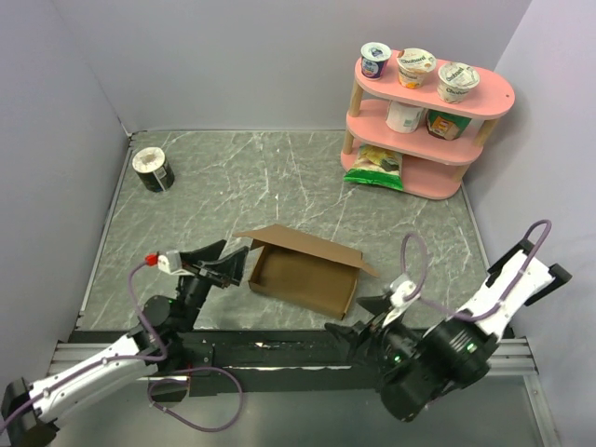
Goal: Fold the paper box
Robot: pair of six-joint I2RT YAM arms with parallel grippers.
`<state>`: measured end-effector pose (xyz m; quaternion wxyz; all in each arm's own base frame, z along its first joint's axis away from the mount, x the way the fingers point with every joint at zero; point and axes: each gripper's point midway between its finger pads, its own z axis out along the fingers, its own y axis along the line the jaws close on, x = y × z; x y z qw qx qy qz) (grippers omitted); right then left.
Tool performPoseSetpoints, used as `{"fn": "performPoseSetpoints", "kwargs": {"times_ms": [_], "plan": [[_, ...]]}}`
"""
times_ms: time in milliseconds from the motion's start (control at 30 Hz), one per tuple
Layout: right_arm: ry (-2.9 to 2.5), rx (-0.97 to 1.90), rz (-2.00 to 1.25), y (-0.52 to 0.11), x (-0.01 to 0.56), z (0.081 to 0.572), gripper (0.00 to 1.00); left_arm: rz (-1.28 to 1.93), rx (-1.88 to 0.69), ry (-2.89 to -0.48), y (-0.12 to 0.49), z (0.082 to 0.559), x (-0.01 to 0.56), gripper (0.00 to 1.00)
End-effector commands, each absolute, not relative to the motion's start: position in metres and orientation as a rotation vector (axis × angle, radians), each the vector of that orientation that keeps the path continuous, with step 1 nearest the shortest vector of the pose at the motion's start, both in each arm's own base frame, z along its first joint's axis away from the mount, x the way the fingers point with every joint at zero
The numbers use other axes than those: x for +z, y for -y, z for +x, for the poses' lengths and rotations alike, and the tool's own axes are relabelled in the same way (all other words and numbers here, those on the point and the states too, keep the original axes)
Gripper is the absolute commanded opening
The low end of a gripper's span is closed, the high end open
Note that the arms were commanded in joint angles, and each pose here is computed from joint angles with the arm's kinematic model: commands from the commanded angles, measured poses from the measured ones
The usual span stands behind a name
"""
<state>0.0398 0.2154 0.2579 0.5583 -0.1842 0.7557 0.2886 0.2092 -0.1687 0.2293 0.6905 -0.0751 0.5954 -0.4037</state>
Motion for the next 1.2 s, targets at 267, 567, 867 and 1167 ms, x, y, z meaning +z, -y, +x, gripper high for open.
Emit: {"fn": "performPoseSetpoints", "kwargs": {"times_ms": [267, 567, 867, 1167], "plan": [[-1.558, 0.649, -0.658, -0.208, 0.356, 0.098, 1.0, 0.111, -0.745, -1.456, 0.191, 0.215, 0.303, 0.96], [-1.486, 0.552, -0.588, -0.229, 0.415, 0.155, 1.0, 0.25, -0.83, -1.315, 0.226, 0.233, 0.42, 0.96], [-1.654, 0.48, -0.386, -0.241, 0.339, 0.207, 1.0, 0.222, -0.859, -1.573, 0.238, 0.278, 0.319, 0.96], [-1.842, 0.465, -0.334, -0.251, 0.254, 0.206, 1.0, 0.135, -0.85, -1.762, 0.231, 0.272, 0.219, 0.99]]}}
